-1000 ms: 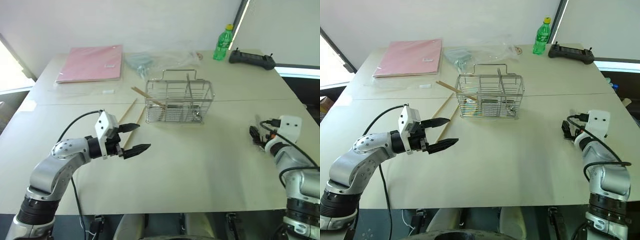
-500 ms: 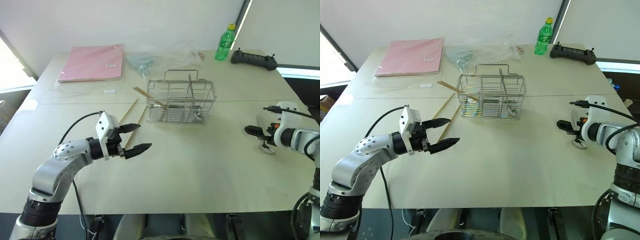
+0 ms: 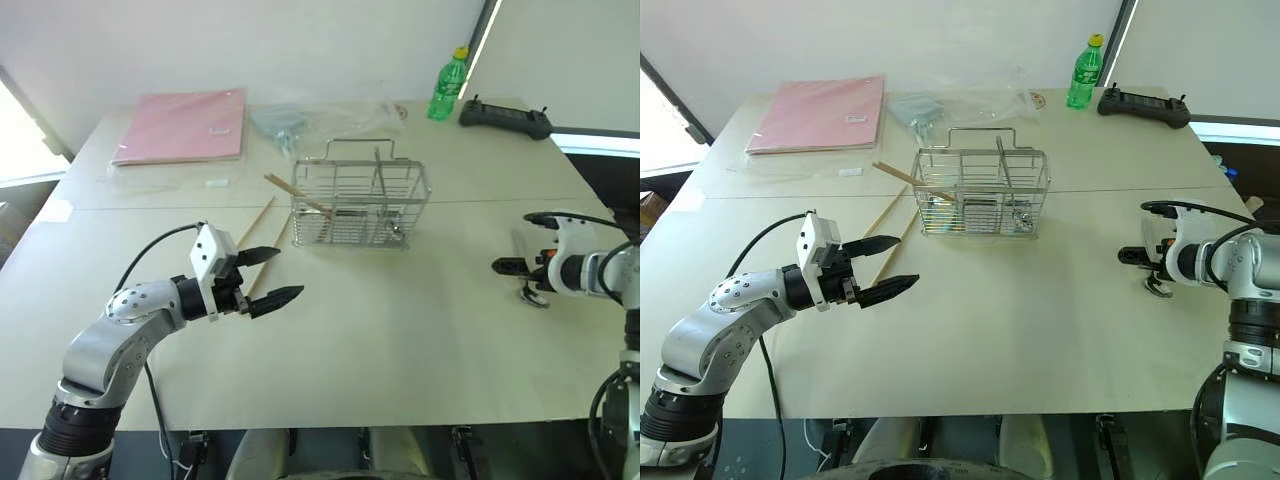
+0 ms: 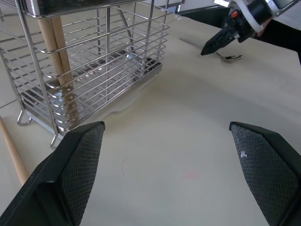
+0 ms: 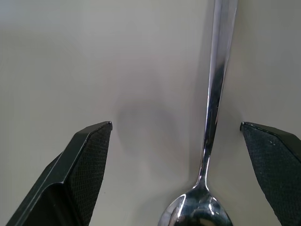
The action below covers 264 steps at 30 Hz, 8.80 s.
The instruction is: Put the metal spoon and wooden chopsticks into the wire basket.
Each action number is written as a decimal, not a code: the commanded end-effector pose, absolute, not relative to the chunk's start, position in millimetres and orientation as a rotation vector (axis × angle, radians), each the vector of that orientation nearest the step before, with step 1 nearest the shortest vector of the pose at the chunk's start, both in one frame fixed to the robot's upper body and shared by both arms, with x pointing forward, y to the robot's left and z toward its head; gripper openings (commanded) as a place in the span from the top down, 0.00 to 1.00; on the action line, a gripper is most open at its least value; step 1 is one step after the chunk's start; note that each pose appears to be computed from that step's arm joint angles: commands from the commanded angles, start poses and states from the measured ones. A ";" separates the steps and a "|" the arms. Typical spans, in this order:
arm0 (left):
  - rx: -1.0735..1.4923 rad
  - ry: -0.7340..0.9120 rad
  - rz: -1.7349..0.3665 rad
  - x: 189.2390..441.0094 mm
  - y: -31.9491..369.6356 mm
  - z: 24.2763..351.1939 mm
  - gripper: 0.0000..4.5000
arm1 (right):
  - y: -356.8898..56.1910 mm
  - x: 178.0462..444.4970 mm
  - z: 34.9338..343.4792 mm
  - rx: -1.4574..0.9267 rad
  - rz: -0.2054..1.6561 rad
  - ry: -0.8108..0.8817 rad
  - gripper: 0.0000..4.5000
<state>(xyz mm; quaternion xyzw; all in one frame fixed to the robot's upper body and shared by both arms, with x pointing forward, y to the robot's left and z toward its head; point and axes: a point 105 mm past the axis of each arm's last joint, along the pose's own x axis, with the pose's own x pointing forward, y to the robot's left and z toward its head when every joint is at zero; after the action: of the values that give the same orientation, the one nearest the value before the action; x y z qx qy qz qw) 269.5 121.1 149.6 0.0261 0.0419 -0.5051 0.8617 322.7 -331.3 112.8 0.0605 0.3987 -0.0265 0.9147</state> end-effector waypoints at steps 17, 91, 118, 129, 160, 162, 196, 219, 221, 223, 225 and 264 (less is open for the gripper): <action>0.080 0.035 -1.053 268.3 123.6 164.1 0.00 | -352.4 313.5 107.2 0.044 -0.049 0.865 0.65; 0.108 -0.051 -1.043 285.3 125.6 186.3 0.00 | -119.6 363.0 289.2 -0.011 0.528 -0.295 0.99; 0.111 -0.066 -1.032 289.4 125.8 190.4 0.00 | -149.3 372.3 292.3 0.021 0.418 -0.297 0.01; 0.123 -0.053 -1.010 294.5 134.1 190.6 0.00 | -164.4 280.1 292.6 -0.153 0.917 -0.110 0.01; 0.318 0.212 -0.646 406.5 200.8 136.9 0.00 | -158.4 219.8 147.4 -0.251 0.897 0.044 0.01; 0.330 0.219 -0.649 415.8 189.3 134.0 0.00 | -158.7 221.2 146.8 -0.254 0.897 0.043 0.01; 0.502 0.647 -0.489 454.6 167.1 140.7 0.00 | -155.8 230.7 160.9 -0.179 0.804 -0.027 0.01; 0.514 0.652 -0.456 455.8 162.5 131.2 0.99 | -157.5 232.6 167.3 -0.177 0.770 -0.060 0.00; 0.517 0.655 -0.452 455.6 163.7 130.6 0.99 | -156.9 232.7 167.5 -0.176 0.771 -0.061 0.00; 0.519 0.657 -0.449 455.5 164.9 130.5 0.99 | -156.3 232.7 167.7 -0.176 0.773 -0.062 0.00; 0.519 0.657 -0.445 455.5 166.2 130.8 0.99 | -156.0 232.8 167.7 -0.176 0.774 -0.062 0.00; -0.275 -0.538 -0.772 411.6 91.0 368.9 0.99 | -159.7 233.9 176.0 -0.156 0.747 -0.040 0.00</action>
<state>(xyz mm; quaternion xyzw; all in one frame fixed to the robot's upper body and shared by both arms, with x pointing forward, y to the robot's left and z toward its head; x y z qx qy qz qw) 423.1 96.5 351.6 -0.1600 -0.2266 -0.3617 0.8901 237.1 -161.1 161.6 -0.0648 0.0082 0.3631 0.9294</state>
